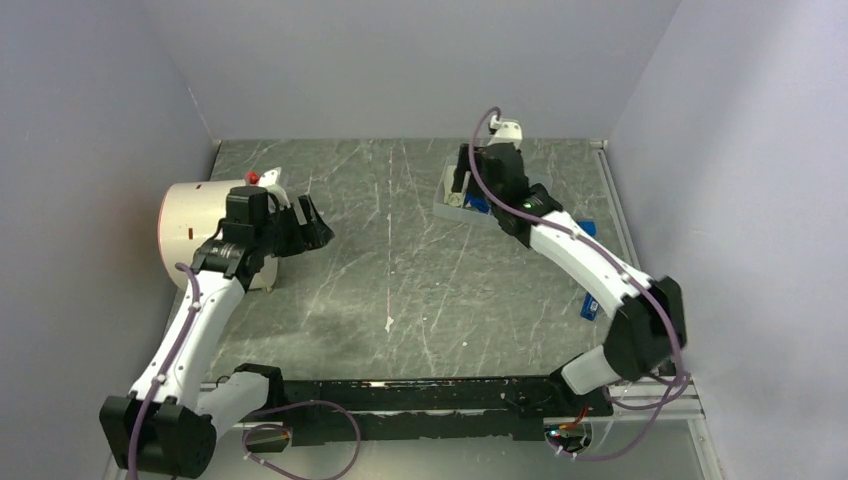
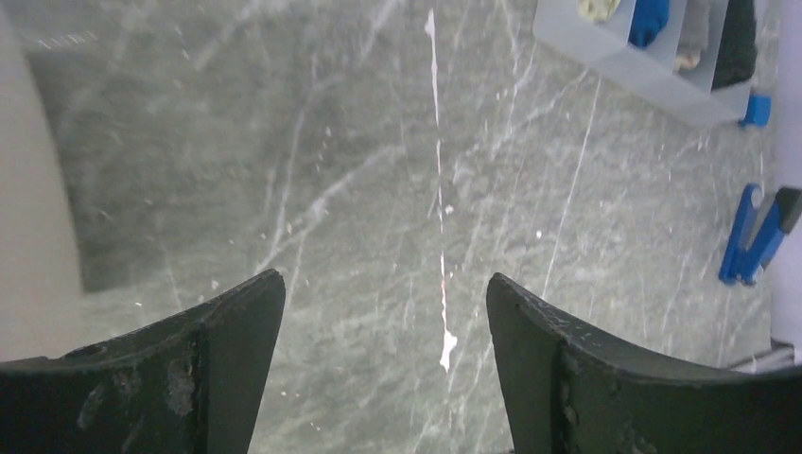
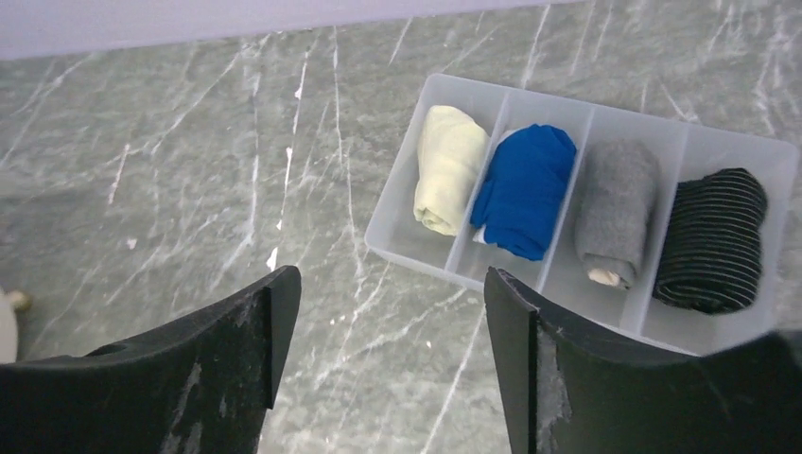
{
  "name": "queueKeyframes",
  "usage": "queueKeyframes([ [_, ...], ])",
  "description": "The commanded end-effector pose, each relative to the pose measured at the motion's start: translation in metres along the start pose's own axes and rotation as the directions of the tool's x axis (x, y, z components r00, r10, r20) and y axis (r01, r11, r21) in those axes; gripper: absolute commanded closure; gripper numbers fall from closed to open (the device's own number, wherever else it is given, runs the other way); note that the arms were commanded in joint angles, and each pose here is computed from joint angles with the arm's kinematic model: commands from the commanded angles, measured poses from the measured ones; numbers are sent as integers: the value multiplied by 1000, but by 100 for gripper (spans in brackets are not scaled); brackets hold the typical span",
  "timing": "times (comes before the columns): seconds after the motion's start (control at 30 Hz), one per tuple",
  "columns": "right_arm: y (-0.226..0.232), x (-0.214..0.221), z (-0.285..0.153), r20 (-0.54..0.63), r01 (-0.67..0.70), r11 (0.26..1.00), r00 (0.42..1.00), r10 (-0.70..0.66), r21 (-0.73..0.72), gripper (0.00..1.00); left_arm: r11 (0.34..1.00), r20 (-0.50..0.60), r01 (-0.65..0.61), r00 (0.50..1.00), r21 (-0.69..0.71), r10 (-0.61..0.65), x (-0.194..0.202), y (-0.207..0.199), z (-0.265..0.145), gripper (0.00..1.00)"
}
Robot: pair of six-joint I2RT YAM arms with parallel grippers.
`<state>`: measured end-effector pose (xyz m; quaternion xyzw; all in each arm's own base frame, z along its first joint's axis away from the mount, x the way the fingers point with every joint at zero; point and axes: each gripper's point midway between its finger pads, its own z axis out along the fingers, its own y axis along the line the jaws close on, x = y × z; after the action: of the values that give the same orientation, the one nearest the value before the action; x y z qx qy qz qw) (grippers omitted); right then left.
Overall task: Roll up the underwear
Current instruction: Reset both arms
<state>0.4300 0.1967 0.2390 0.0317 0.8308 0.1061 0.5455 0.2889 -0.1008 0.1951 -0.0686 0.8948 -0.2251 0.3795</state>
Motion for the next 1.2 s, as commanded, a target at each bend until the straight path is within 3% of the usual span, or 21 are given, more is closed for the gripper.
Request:
queueKeyframes([
  [0.0,-6,-29,-41,111,7,998,994,1,-67,21,993,186,-56,980,-106,75,-42,7,-32,16],
  [0.13,-22,-21,-73,113,9,998,994,-1,-68,1,982,283,-55,953,-183,106,-60,14,-58,11],
  [0.33,-8,4,-107,65,-22,971,997,38,-239,0,953,312,-34,941,-301,132,-74,25,-90,9],
  [0.53,7,31,-118,-25,38,931,998,-50,-364,0,940,333,7,936,-342,114,-71,33,-101,7],
  [0.8,9,21,-131,-10,72,920,997,-83,-385,0,944,286,21,955,-329,79,-64,31,-92,4],
  [1.17,-17,-2,-136,35,50,971,998,-43,-233,0,953,295,38,954,-300,55,-67,27,-84,4],
])
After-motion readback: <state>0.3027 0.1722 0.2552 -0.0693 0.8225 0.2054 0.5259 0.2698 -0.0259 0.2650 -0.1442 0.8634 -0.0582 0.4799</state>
